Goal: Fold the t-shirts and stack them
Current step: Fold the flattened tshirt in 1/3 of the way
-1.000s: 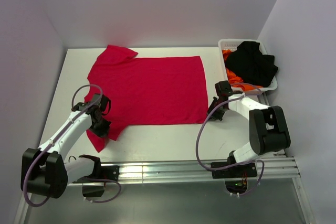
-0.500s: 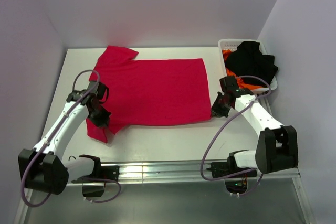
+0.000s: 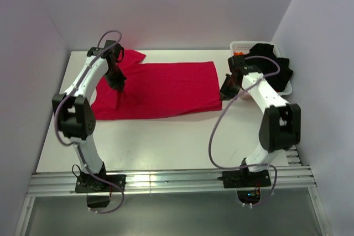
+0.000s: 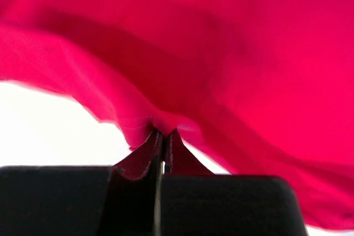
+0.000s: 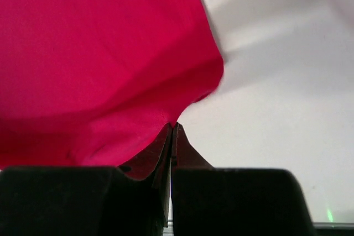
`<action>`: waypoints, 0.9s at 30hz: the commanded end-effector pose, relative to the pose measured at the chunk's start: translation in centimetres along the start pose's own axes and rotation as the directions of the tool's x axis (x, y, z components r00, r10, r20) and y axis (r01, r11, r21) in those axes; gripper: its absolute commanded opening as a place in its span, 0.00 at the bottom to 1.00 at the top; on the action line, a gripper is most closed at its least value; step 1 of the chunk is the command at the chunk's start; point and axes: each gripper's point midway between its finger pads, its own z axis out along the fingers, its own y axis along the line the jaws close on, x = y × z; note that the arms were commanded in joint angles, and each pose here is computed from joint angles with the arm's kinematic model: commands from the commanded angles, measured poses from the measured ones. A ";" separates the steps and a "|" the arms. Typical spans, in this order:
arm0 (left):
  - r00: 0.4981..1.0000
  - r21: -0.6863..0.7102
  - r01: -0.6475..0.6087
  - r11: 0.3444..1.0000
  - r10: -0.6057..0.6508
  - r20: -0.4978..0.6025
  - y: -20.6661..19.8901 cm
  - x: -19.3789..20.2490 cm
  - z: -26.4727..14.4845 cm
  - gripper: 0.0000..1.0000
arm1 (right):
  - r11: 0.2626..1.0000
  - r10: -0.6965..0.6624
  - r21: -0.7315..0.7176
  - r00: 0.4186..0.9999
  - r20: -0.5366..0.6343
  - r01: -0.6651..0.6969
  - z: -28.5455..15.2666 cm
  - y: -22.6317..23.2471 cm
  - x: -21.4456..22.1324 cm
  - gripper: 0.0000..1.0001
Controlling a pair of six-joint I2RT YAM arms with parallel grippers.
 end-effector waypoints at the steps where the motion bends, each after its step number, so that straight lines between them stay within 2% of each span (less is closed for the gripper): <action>1: 0.998 0.029 -0.043 0.999 0.044 -0.034 -1.8 -3.1 3.3 0.00 | 1.000 0.029 0.008 0.999 0.042 -0.029 1.4 1.4 -4.7 0.00; 2: 0.998 0.025 -0.037 0.999 0.038 -0.057 -2.2 -3.3 4.3 0.14 | 0.999 0.041 0.028 0.999 -0.016 -0.041 3.6 1.4 -4.8 0.00; 3: 0.996 0.010 -0.032 0.999 0.032 -0.081 -2.6 -3.9 6.1 0.37 | 0.999 0.040 -0.012 0.999 0.003 -0.040 3.2 3.0 -6.9 0.11; 4: 0.996 0.013 -0.028 1.000 0.029 -0.084 -2.9 -4.2 6.7 0.90 | 0.999 0.045 0.004 0.999 -0.010 -0.045 3.7 3.1 -7.6 0.33; 5: 0.996 0.016 -0.022 1.000 0.023 -0.088 -3.1 -4.3 7.1 0.99 | 0.996 0.050 0.075 0.996 -0.071 -0.045 5.4 2.0 -7.0 0.71; 6: 0.996 0.033 -0.016 0.999 0.019 -0.090 -3.6 -4.6 7.4 1.00 | 0.996 0.045 0.080 0.996 -0.075 -0.039 5.5 2.3 -7.5 0.93; 7: 0.997 0.038 -0.012 0.999 0.015 -0.077 -3.7 -5.0 7.3 1.00 | 0.996 0.040 0.076 0.998 -0.057 -0.035 5.1 2.7 -8.4 1.00; 11: 1.000 0.050 -0.009 0.999 0.008 0.022 -3.6 -7.2 5.4 0.99 | 0.996 0.028 0.089 0.999 -0.022 -0.026 4.3 2.0 -8.5 1.00; 15: 0.992 0.047 0.002 0.999 -0.008 0.127 -2.5 -8.8 1.3 0.99 | 0.995 0.023 0.094 0.999 -0.033 -0.020 3.8 0.7 -6.4 1.00; 19: 0.987 -0.021 0.024 1.000 -0.020 0.158 0.2 -7.7 -0.4 1.00 | 0.998 0.014 0.064 1.000 0.003 -0.014 1.9 0.4 -5.5 1.00; 22: 0.989 -0.053 0.057 0.997 -0.049 0.136 2.3 -5.2 -0.2 0.97 | 0.999 0.003 0.051 1.000 0.021 -0.004 0.6 0.1 -4.9 0.99; 24: 0.991 -0.015 0.071 0.997 -0.069 0.111 2.9 -2.9 0.6 0.88 | 0.999 -0.004 0.039 1.000 0.031 0.003 -0.2 -0.1 -4.4 0.92; 25: 0.992 0.008 0.085 0.996 -0.086 0.088 2.9 -1.8 0.9 0.78 | 1.000 -0.006 0.027 0.999 0.039 0.005 -0.6 0.0 -4.4 0.73; 26: 0.995 0.004 0.083 0.997 -0.083 0.050 3.7 0.2 1.6 0.58 | 1.000 -0.009 0.021 0.999 0.039 0.008 -0.7 0.0 -4.2 0.53; 27: 0.995 0.038 0.080 0.996 -0.082 0.056 3.2 0.6 2.1 0.45 | 1.000 -0.010 0.022 0.999 0.034 0.010 -0.6 -0.2 -3.8 0.36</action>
